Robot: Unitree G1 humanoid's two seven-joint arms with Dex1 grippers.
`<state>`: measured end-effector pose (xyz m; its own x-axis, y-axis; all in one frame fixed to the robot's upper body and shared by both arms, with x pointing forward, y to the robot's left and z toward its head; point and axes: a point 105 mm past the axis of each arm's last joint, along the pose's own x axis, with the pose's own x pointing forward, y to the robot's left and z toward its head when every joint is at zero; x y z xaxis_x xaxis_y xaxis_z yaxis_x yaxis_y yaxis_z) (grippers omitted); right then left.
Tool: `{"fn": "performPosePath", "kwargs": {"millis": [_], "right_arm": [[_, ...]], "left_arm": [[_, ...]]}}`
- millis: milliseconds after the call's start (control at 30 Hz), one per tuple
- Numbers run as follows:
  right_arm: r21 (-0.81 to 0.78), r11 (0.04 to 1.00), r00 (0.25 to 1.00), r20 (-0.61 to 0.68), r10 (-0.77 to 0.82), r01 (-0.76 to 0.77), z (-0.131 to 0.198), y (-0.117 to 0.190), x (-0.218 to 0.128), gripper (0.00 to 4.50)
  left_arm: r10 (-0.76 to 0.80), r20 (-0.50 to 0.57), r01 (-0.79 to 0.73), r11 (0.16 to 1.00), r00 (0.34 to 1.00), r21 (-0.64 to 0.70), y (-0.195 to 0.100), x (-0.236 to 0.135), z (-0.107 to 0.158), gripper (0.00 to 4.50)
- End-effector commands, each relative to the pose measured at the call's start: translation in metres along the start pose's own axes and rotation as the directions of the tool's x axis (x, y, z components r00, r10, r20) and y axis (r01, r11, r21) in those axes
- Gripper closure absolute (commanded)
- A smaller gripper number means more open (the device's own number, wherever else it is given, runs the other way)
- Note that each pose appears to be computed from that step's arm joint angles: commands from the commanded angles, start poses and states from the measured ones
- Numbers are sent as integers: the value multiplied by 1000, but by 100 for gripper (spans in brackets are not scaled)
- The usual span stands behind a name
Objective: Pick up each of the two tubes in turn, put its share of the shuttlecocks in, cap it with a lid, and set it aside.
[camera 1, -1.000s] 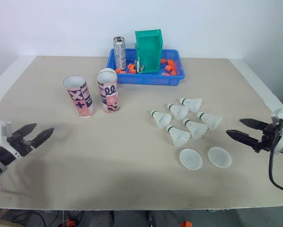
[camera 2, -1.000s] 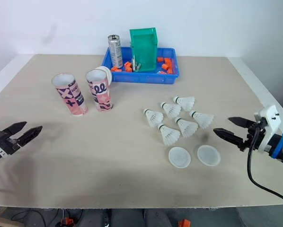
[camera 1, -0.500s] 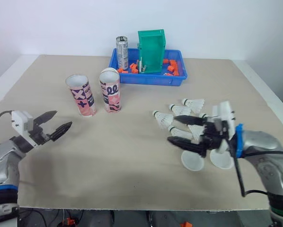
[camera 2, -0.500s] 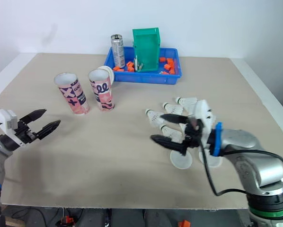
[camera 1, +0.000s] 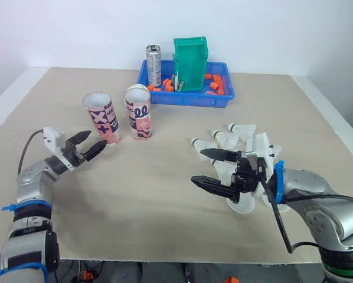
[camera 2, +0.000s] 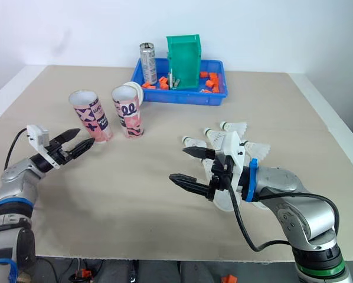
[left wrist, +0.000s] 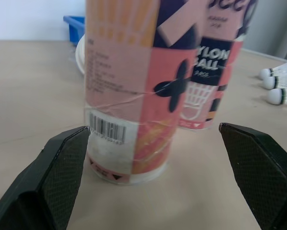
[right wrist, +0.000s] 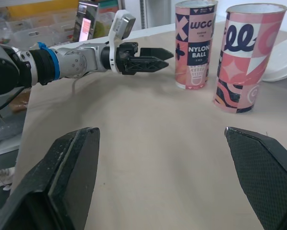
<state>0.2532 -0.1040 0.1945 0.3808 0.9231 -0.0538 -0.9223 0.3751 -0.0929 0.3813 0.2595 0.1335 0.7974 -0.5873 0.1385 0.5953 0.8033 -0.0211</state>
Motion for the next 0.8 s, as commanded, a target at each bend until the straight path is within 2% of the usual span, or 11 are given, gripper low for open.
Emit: {"fn": "performPosePath", "kwargs": {"millis": [33, 267, 467, 600, 800], "right_arm": [[-46, 999, 999, 52, 4, -1, 14, 7, -1, 3], [-32, 999, 996, 84, -19, 22, 17, 15, -2, 3], [-12, 999, 969, 245, -40, 44, 44, 22, 7, 3], [22, 1000, 964, 265, -17, 11, 44, 33, 15, 3], [50, 999, 959, 281, -26, 13, 44, 36, 17, 3]], "left_arm": [[13, 5, -13, 999, 1000, 42, 4, 9, 8, 0], [7, -31, -5, 997, 999, 71, 1, 28, 6, 0], [2, -58, 3, 997, 998, 76, -3, 44, 7, 0], [17, -63, -13, 997, 998, 77, -2, 51, 11, 0], [30, -61, -25, 997, 998, 69, -3, 57, 12, 0]]}}
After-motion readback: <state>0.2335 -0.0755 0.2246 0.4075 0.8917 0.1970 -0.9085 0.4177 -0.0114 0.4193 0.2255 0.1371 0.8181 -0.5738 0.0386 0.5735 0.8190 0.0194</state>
